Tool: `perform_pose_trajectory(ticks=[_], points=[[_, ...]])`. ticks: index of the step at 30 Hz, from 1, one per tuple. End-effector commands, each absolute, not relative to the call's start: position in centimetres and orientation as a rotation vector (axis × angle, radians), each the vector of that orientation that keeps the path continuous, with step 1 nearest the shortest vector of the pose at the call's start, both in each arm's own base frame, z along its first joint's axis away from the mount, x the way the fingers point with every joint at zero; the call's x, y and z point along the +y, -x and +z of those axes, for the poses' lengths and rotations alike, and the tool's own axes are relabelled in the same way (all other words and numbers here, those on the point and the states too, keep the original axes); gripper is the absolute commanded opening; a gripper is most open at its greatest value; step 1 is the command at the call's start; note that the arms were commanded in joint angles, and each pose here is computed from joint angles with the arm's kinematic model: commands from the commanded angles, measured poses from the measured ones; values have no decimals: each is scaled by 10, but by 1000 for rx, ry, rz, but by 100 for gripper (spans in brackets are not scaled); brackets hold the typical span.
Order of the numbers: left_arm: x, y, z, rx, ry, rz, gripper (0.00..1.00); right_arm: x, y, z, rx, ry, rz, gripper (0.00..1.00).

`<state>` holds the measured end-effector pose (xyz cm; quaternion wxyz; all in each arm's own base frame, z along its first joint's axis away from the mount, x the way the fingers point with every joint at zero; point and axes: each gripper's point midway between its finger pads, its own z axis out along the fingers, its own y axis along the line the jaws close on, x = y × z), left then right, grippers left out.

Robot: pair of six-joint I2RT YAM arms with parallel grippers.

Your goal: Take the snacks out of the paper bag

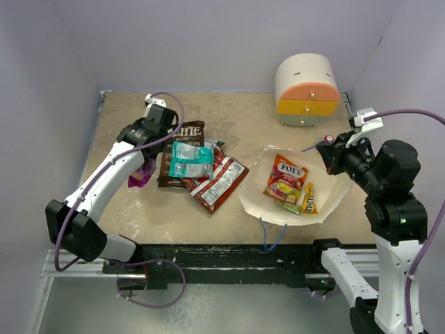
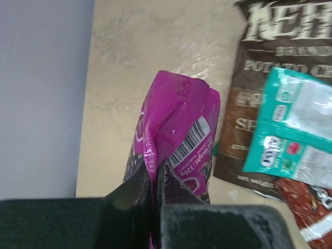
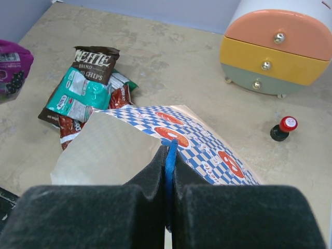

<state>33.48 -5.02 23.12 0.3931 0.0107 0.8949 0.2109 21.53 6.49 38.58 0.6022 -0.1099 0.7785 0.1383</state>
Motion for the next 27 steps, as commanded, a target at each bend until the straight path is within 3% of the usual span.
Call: perform_pose_trajectory(ticks=[1, 8, 13, 17, 18, 23, 25, 27], points=[[-31, -361, 234, 2180, 201, 468, 0, 65, -211, 404, 1763, 260, 313, 0], [-22, -392, 184, 2244, 189, 579, 0, 68, -209, 411, 1751, 267, 333, 0], [-45, -392, 168, 2316, 195, 412, 3, 69, -204, 411, 1748, 270, 345, 0], [-89, -369, 160, 2426, 186, 59, 46, 71, -204, 409, 1742, 264, 356, 0], [-100, -361, 162, 2434, 188, -36, 52, 72, -204, 408, 1740, 264, 363, 0], [-127, -313, 197, 2381, 215, -364, 67, 74, -204, 409, 1729, 263, 384, 0], [-138, -297, 217, 2338, 191, -491, 79, 75, -202, 409, 1726, 261, 388, 0], [-148, -279, 238, 2298, 147, -592, 80, 75, -201, 409, 1724, 260, 389, 0]])
